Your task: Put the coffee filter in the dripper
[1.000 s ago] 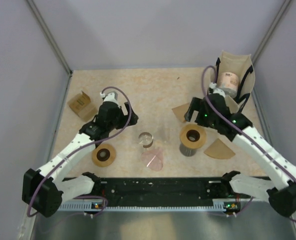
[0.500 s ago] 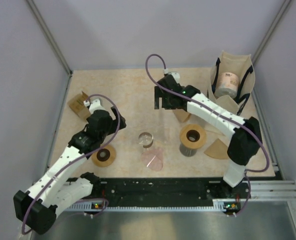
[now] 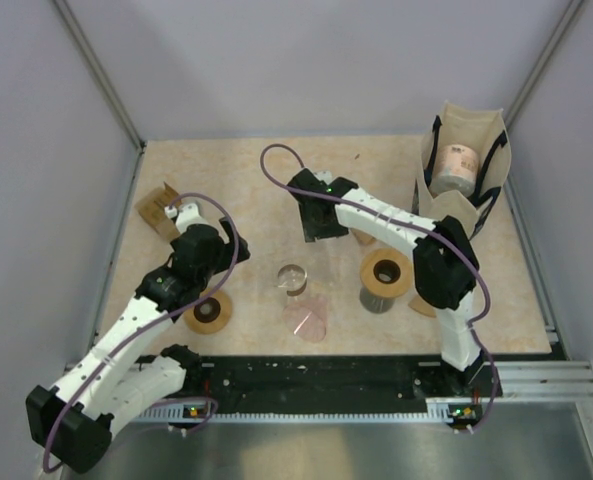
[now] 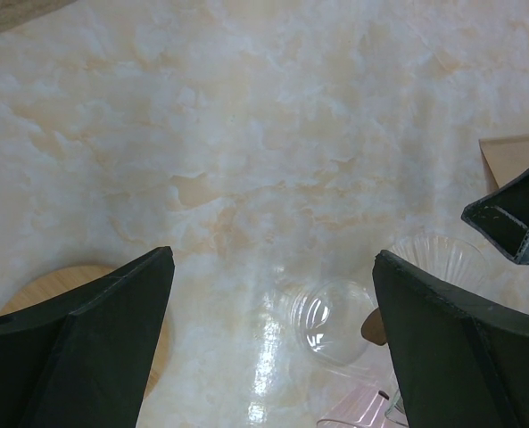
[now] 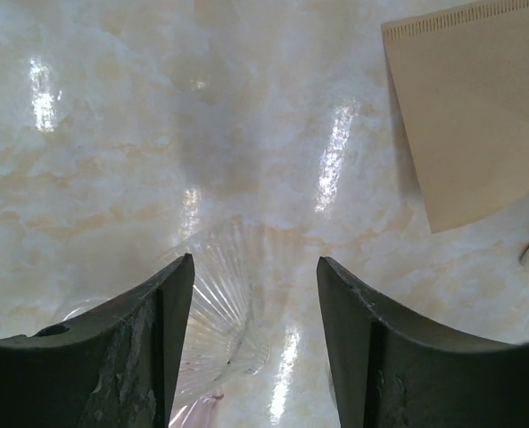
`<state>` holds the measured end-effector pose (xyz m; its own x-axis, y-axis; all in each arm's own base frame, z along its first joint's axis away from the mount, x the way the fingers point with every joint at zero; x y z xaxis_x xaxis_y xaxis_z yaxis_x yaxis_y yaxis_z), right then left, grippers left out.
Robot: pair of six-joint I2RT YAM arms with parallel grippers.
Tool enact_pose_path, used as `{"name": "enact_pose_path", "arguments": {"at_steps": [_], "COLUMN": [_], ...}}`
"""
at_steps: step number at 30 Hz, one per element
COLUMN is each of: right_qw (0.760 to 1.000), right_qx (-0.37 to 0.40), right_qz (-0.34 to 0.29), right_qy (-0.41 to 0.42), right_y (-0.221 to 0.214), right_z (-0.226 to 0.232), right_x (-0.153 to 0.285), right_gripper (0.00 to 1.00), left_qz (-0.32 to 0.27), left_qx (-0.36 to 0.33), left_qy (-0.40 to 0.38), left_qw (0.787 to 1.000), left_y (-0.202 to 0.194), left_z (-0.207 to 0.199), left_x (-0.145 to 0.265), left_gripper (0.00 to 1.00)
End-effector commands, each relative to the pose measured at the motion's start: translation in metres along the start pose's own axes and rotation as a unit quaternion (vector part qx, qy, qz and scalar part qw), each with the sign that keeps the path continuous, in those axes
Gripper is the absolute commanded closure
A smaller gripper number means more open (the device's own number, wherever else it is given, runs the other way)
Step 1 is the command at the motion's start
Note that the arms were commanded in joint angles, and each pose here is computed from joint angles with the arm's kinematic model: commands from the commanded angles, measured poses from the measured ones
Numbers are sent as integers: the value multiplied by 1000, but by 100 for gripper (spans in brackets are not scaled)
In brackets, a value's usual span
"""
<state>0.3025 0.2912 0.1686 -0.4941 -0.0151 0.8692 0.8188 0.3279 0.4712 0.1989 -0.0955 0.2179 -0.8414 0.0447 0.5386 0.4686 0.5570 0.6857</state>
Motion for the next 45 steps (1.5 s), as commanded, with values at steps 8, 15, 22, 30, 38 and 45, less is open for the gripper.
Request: {"name": "enact_pose_path", "arguments": {"at_steps": [8,15,22,30,38,45], "right_qw": [999,999,999,999,1000,1000], "right_qx": [17,17,24,16,7,-2], "right_qz": [27,35,46,39,15,-24], "right_qy": [29,19,18,23,20,15], "right_y": [-11,-24,-33,-33,-27,-19], "right_z": [17,13,12,11,6,-6], "right_x": [-1,3,2,9,22,47], "right_gripper": [52,58,61,79,94,100], "left_qz": [-23,-25,-29,-34,-35,-38], "left_qx": [-2,-1,-3,-6,-7,-2], "left_qy": [-11,-12,-9,1,6,0], "left_qw": [1000,1000,1000,999,999,999], "left_y": [8,8,10,11,12,13], "left_z": [-2,-1,-2,-1,-1,-2], "left_x": [5,4,5,2,2,4], "left_gripper": [1,1,1,1,1,1]}}
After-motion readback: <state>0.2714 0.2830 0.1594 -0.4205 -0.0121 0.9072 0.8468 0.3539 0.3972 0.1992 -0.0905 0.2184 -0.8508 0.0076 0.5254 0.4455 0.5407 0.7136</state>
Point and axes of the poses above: each gripper's point midway between its finger pads, its own x axis back along the fingers, its own z axis along the line the jaws close on, y = z × x, the point moved 8 cm from there along x, back along the fingers, and after that the axes turned 9 degrees about x, right-handed, at the moved point
